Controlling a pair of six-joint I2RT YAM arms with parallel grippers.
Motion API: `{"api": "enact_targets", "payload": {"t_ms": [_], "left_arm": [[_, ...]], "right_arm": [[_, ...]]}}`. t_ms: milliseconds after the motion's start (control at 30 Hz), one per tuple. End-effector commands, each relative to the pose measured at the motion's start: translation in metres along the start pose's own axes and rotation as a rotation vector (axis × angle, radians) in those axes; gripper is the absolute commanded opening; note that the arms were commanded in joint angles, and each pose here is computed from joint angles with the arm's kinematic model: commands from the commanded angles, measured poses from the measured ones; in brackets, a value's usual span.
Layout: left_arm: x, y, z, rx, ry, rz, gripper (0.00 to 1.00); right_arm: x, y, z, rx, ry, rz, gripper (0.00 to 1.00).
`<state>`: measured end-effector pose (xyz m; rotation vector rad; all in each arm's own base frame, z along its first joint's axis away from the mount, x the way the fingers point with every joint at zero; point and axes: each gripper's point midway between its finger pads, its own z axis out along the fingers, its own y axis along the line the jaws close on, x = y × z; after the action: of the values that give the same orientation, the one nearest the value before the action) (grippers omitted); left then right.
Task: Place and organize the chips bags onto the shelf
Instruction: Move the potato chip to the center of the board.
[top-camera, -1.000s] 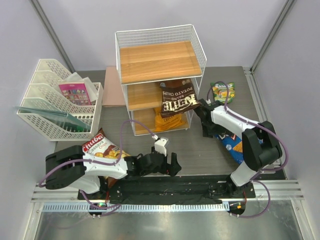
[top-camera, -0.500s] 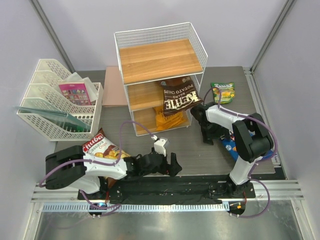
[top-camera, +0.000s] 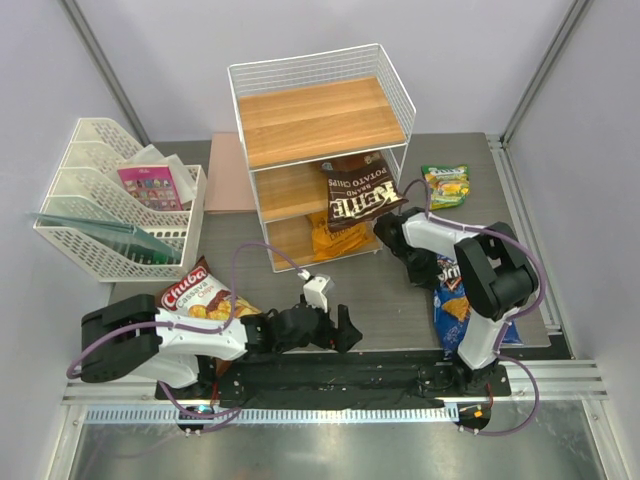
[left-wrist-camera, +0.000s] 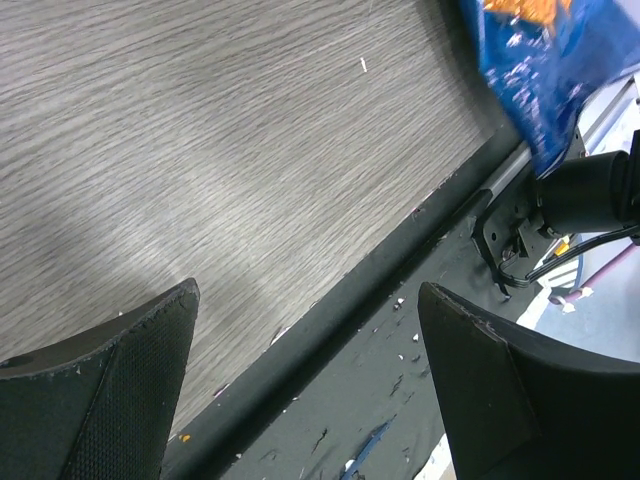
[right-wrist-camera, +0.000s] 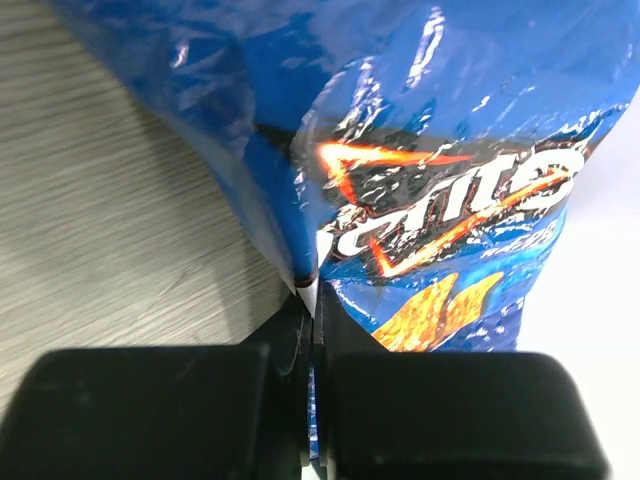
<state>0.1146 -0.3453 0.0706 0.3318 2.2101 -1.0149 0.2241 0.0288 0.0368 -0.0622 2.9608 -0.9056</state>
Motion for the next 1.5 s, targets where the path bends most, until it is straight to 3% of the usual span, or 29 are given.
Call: {"api": "enact_targets", "payload": {"t_ms": [0, 233, 433, 733, 1067, 1467], "left_arm": [[-0.011, -0.004, 0.001, 0.006, -0.043, -0.017, 0.9], [-0.01, 0.011, 0.003, -0.046, -0.061, -0.058, 0.93], [-0.01, 0.034, -0.004, -0.105, -0.079, -0.112, 0.95], [-0.015, 0.044, -0.003, -0.162, -0.087, -0.086, 0.95], [-0.018, 0.044, 0.0, -0.165, -0.072, -0.08, 0.95], [-0.016, 0.055, -0.011, -0.202, -0.075, -0.079, 0.95]], "right_arm": [[0.007, 0.02, -0.016, -0.034, -0.036, -0.028, 0.01], [0.034, 0.077, -0.045, -0.117, -0.123, -0.122, 0.01], [0.039, 0.107, -0.083, -0.238, -0.181, -0.108, 0.01], [0.031, 0.095, -0.09, -0.226, -0.265, -0.04, 0.08], [-0.005, 0.06, -0.066, -0.255, -0.261, 0.095, 0.07], [-0.052, 0.071, -0.063, -0.254, -0.289, 0.094, 0.06]]}}
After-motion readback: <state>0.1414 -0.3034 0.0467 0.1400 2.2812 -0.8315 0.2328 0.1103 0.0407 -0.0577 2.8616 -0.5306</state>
